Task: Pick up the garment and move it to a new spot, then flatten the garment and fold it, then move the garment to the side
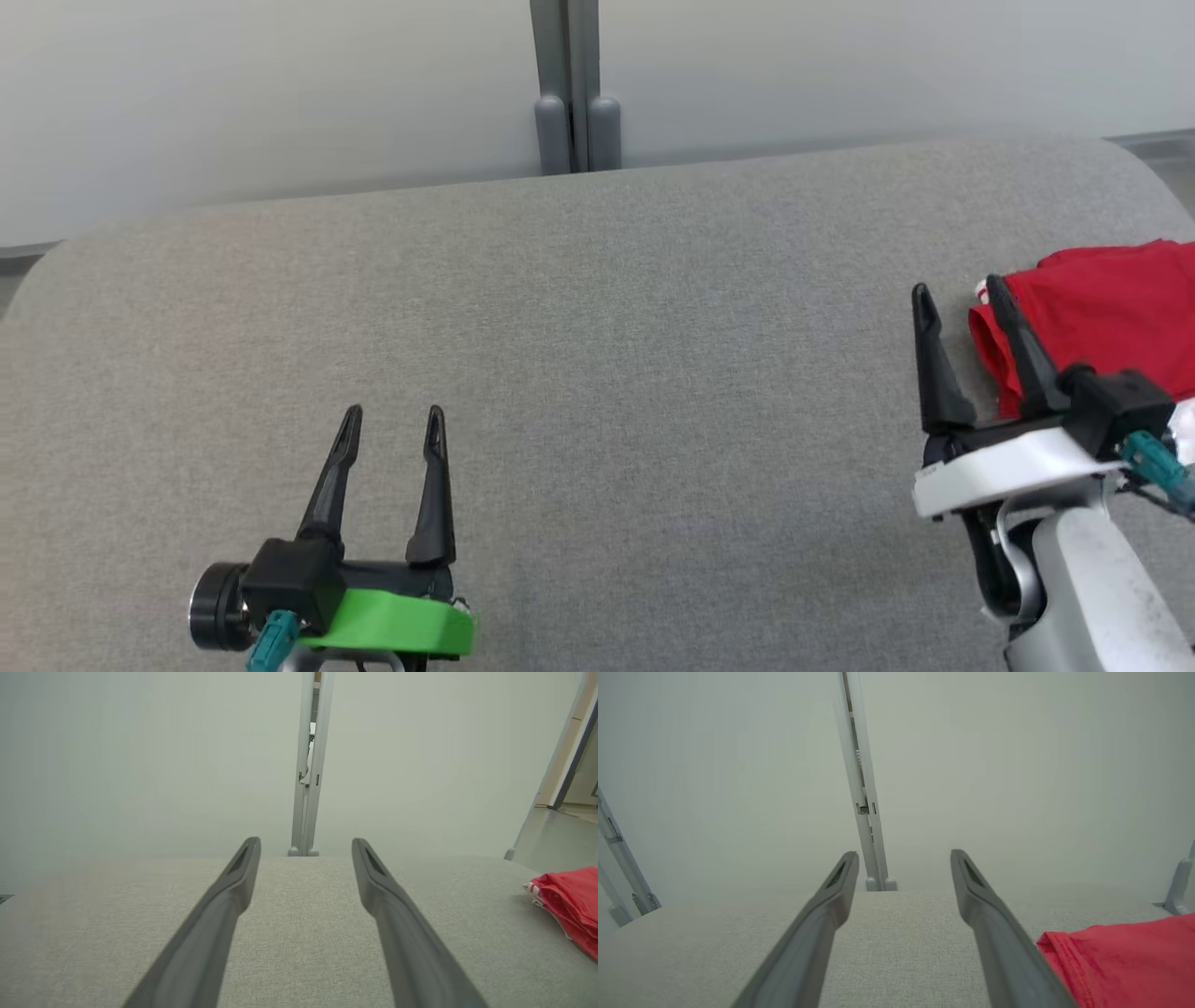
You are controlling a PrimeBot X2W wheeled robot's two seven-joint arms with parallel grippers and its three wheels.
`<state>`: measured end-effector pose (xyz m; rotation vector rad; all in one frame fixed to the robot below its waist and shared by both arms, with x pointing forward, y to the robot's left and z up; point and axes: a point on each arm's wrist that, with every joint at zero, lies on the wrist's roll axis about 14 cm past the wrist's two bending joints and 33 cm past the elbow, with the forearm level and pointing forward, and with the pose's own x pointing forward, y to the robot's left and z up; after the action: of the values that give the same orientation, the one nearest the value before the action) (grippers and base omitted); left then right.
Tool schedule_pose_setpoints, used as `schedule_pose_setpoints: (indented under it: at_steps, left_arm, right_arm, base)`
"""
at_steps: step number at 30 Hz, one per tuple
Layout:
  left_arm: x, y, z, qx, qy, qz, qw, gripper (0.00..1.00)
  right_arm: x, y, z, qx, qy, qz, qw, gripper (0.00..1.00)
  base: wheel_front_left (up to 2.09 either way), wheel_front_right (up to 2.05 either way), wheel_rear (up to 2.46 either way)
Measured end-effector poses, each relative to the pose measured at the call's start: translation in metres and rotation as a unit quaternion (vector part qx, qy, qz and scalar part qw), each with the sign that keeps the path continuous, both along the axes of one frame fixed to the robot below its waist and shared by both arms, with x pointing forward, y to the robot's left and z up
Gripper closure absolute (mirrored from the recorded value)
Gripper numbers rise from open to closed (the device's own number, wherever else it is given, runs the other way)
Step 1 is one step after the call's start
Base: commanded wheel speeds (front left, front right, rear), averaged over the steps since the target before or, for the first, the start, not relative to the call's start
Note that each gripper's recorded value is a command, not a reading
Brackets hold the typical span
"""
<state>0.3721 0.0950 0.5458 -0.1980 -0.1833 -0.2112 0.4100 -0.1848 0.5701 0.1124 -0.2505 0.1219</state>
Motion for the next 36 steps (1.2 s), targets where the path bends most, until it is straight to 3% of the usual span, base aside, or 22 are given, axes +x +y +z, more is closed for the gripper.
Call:
schedule_pose_setpoints:
  at_steps: [8, 26, 36]
  left_arm:
    - [-0.019, 0.02, -0.012, 0.006, 0.018, 0.03, 0.999, 0.0]
    - [-0.021, 0.02, -0.01, 0.014, 0.014, 0.035, 0.999, 0.0]
    - [-0.025, 0.016, -0.01, -0.021, 0.017, 0.007, 1.0, 0.0]
  right_arm:
    - [-0.028, 0.032, -0.012, 0.057, 0.013, 0.028, 0.998, 0.0]
    - [-0.036, 0.043, -0.019, 0.053, 0.022, 0.038, 0.998, 0.0]
    - [-0.037, 0.044, -0.021, 0.051, 0.024, 0.038, 0.998, 0.0]
  base:
    - [0.0, 0.0, 0.0]
    - [0.0, 0.0, 0.0]
    - [0.0, 0.0, 0.0]
